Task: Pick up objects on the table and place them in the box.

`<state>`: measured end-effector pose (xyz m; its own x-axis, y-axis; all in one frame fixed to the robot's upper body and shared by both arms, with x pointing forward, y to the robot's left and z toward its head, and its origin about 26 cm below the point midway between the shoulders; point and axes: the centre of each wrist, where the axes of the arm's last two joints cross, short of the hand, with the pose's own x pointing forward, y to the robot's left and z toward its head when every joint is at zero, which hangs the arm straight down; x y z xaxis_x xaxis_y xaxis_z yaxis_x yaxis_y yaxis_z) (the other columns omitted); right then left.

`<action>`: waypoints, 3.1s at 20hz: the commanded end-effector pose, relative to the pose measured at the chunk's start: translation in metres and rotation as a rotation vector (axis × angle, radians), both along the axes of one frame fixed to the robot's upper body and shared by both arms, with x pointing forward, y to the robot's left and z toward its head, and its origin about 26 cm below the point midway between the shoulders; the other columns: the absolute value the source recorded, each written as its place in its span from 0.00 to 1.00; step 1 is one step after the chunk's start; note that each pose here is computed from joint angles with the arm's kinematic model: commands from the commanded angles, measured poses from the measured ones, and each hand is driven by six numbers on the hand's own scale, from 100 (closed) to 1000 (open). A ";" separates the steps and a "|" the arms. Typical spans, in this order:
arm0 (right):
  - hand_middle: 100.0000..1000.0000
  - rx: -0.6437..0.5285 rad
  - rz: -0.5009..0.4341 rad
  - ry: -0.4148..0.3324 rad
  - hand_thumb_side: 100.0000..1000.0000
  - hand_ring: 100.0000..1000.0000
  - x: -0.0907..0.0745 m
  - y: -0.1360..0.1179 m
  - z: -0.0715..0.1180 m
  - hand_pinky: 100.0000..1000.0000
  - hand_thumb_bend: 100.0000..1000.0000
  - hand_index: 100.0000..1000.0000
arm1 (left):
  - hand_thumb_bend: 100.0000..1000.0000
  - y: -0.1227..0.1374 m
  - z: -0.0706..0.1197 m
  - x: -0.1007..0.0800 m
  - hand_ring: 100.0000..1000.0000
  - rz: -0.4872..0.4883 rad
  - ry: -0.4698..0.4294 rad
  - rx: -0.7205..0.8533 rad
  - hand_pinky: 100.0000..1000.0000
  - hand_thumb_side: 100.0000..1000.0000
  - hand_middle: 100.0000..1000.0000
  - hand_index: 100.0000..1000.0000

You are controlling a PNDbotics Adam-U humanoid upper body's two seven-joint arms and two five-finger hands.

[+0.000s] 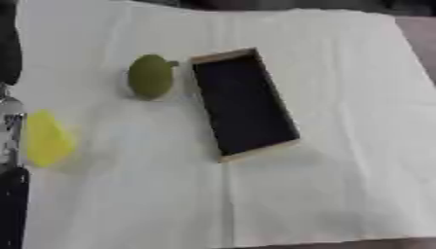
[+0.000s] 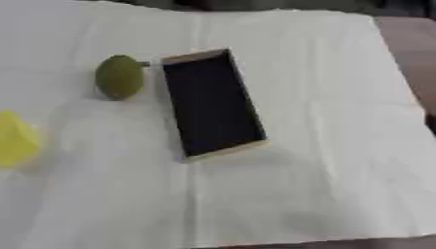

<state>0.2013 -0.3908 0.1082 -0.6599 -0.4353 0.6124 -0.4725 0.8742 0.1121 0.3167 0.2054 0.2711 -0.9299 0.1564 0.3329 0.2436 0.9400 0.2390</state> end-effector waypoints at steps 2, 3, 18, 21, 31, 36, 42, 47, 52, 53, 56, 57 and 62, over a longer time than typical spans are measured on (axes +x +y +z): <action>0.66 -0.262 0.004 -0.409 0.00 0.79 -0.002 -0.004 0.009 0.95 0.00 0.97 | 0.00 -0.001 0.013 -0.005 0.75 -0.001 -0.048 0.039 0.74 0.52 0.72 0.80; 0.66 -0.263 0.002 -0.406 0.00 0.80 -0.002 -0.005 0.008 0.95 0.00 0.97 | 0.00 0.000 0.017 -0.005 0.75 0.006 -0.063 0.057 0.74 0.53 0.72 0.81; 0.65 -0.356 0.015 -0.330 0.00 0.83 -0.015 0.004 -0.015 0.98 0.00 0.98 | 0.00 0.047 0.046 0.016 0.77 0.331 -0.068 0.596 0.77 0.43 0.73 0.84; 0.65 -0.368 0.023 -0.324 0.00 0.83 -0.016 0.007 -0.017 0.98 0.00 0.98 | 0.00 0.070 0.044 0.028 0.78 0.432 -0.003 0.709 0.78 0.31 0.74 0.84; 0.64 -0.384 0.043 -0.322 0.00 0.84 -0.014 0.012 -0.020 0.99 0.00 0.99 | 0.00 0.145 0.049 0.045 0.85 0.753 0.228 1.031 0.85 0.17 0.78 0.89; 0.64 -0.398 0.048 -0.313 0.00 0.88 -0.016 0.014 -0.023 1.00 0.00 0.99 | 0.00 0.150 0.044 0.052 0.89 0.810 0.309 1.147 0.90 0.21 0.81 0.89; 0.63 -0.415 0.056 -0.301 0.00 0.89 -0.018 0.017 -0.027 1.00 0.00 0.99 | 0.00 0.145 0.043 0.059 0.92 0.826 0.327 1.287 0.93 0.42 0.83 0.90; 0.63 -0.418 0.058 -0.295 0.00 0.90 -0.019 0.018 -0.029 1.00 0.00 0.99 | 0.00 0.134 0.046 0.064 0.94 0.831 0.282 1.411 0.96 0.74 0.85 0.92; 0.63 -0.420 0.059 -0.290 0.00 0.90 -0.020 0.019 -0.030 1.00 0.00 0.99 | 0.00 0.123 0.049 0.067 0.95 0.799 0.239 1.499 0.97 0.81 0.86 0.92; 0.63 -0.421 0.060 -0.290 0.00 0.90 -0.020 0.019 -0.030 1.00 0.00 0.99 | 0.00 0.120 0.049 0.067 0.95 0.791 0.230 1.519 0.97 0.83 0.86 0.92; 0.63 -0.423 0.061 -0.290 0.00 0.88 -0.020 0.019 -0.031 1.00 0.00 0.99 | 0.00 0.114 0.050 0.068 0.95 0.775 0.211 1.581 0.98 0.82 0.86 0.92; 0.63 -0.423 0.062 -0.290 0.00 0.87 -0.020 0.019 -0.031 1.00 0.00 0.99 | 0.00 0.113 0.050 0.068 0.95 0.773 0.208 1.602 0.98 0.82 0.86 0.92; 0.63 -0.430 0.063 -0.286 0.00 0.88 -0.021 0.020 -0.032 1.00 0.00 0.99 | 0.00 0.113 0.045 0.066 0.96 0.742 0.220 1.692 0.99 0.86 0.85 0.92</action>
<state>0.1806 -0.3709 0.0717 -0.5710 -0.3074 0.7613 -0.4696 0.8829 0.0043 0.3889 0.3121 0.3017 -0.5846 -0.7947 -0.1636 0.1160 -0.2814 0.9526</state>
